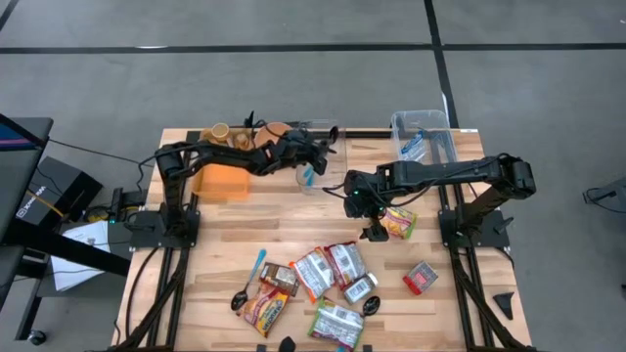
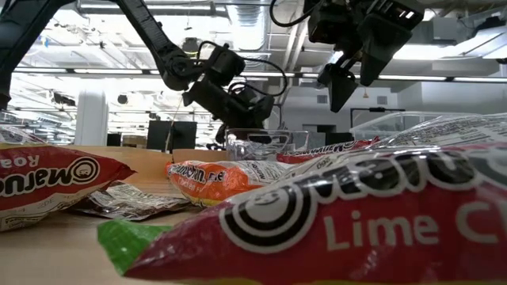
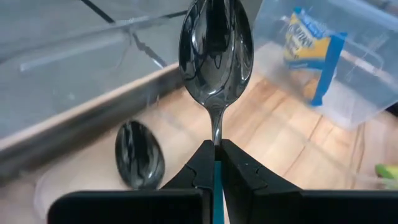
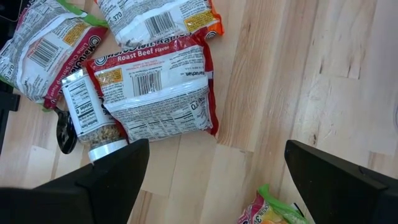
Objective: Pick & Place Food Item
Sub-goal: Put the blue spoon into the transparent bin
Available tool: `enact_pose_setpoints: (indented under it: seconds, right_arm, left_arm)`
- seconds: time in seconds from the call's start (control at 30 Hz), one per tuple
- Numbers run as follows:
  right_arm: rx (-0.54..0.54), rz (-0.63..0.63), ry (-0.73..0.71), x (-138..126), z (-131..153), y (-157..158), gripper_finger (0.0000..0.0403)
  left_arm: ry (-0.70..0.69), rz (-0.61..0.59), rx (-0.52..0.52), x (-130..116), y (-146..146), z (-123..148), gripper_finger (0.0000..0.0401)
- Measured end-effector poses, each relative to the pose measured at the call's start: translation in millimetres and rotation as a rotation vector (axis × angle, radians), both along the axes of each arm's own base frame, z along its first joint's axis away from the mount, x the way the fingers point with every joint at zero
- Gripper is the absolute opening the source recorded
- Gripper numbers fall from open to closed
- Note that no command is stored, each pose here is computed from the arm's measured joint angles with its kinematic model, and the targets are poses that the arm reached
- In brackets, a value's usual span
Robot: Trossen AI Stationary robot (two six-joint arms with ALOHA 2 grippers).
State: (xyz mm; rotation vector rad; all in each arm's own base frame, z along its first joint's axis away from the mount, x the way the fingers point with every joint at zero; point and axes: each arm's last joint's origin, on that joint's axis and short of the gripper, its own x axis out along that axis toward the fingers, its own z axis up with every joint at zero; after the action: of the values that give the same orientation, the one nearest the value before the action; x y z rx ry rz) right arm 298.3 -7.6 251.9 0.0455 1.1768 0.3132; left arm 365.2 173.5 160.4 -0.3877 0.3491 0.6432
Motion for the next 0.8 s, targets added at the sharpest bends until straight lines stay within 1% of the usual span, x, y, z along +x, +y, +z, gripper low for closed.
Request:
enact_pose_setpoints:
  seconds: [0.1,0.4,0.63,0.8]
  right_arm:
    - [-0.001,0.002,-0.001,0.0,0.0,0.0,0.037]
    - [-0.003,0.006,-0.006,0.4,0.1,0.0,0.037]
    - [-0.003,0.007,-0.006,0.4,0.1,0.0,0.037]
    - [-0.004,0.009,-0.007,0.4,0.1,0.0,0.037]
  left_arm:
    - [0.013,0.005,-0.01,-2.9,-2.0,-5.1,0.0005]
    - [0.002,0.007,0.001,-2.5,-1.8,-3.4,0.0007]
    - [0.003,0.006,0.002,-2.4,-1.8,-3.3,0.0024]
    - [-0.003,0.005,0.006,-2.2,-1.7,-2.8,0.0028]
